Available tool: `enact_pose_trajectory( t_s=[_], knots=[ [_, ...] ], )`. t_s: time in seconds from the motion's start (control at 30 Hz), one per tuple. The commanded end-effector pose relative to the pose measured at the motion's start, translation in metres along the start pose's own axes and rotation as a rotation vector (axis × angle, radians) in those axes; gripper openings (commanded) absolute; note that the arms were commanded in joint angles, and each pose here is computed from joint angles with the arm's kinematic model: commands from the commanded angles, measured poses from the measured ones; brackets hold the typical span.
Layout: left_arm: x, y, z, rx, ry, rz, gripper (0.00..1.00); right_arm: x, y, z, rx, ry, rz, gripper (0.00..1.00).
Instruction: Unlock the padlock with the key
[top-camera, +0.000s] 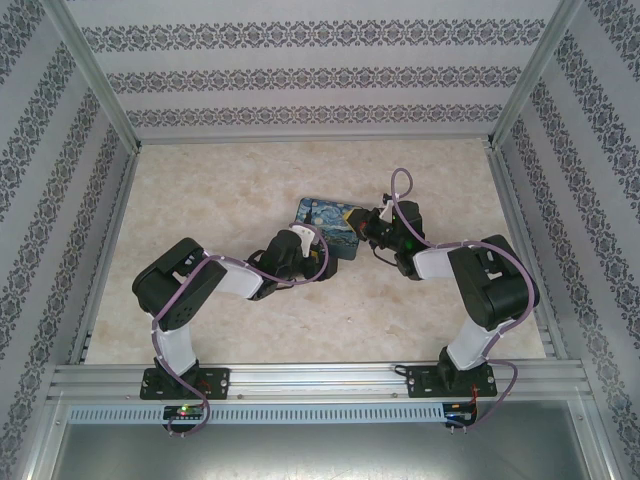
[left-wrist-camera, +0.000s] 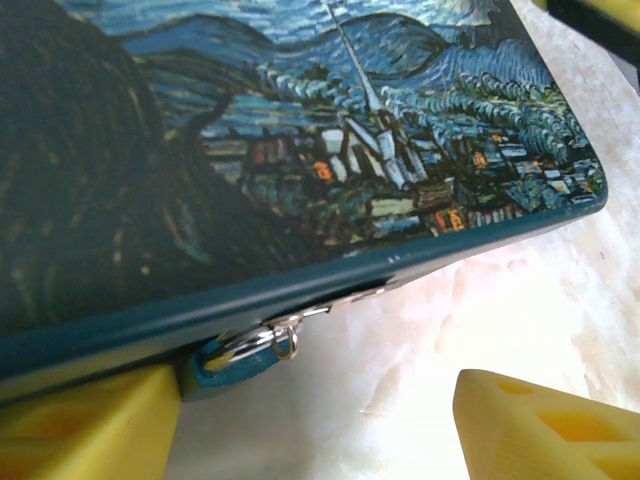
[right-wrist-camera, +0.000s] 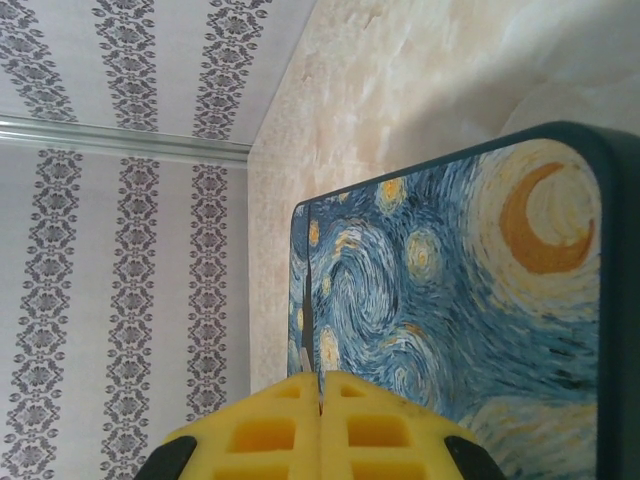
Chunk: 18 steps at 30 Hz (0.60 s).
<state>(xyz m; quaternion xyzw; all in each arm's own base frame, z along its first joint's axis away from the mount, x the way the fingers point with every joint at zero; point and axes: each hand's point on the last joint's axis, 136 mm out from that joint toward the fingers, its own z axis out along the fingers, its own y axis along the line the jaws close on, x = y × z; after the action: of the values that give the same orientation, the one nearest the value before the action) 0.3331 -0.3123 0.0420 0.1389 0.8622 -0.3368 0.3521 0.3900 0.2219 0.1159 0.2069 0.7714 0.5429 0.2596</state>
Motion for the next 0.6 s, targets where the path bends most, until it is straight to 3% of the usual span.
enact_pose_trajectory(
  t_s=[0.0,0.13,0.57],
  knots=[
    [0.007,-0.010,0.008,0.055,0.029,0.021,0.73,-0.009,0.015,0.002,-0.057,-0.013,-0.024,0.00],
    [-0.002,-0.018,0.005,0.085,0.004,0.019,0.72,-0.009,0.013,0.002,-0.056,-0.013,-0.019,0.00],
    [-0.002,0.033,0.001,-0.210,0.000,0.130,0.72,-0.008,0.014,0.001,-0.058,-0.016,-0.013,0.00]
  ],
)
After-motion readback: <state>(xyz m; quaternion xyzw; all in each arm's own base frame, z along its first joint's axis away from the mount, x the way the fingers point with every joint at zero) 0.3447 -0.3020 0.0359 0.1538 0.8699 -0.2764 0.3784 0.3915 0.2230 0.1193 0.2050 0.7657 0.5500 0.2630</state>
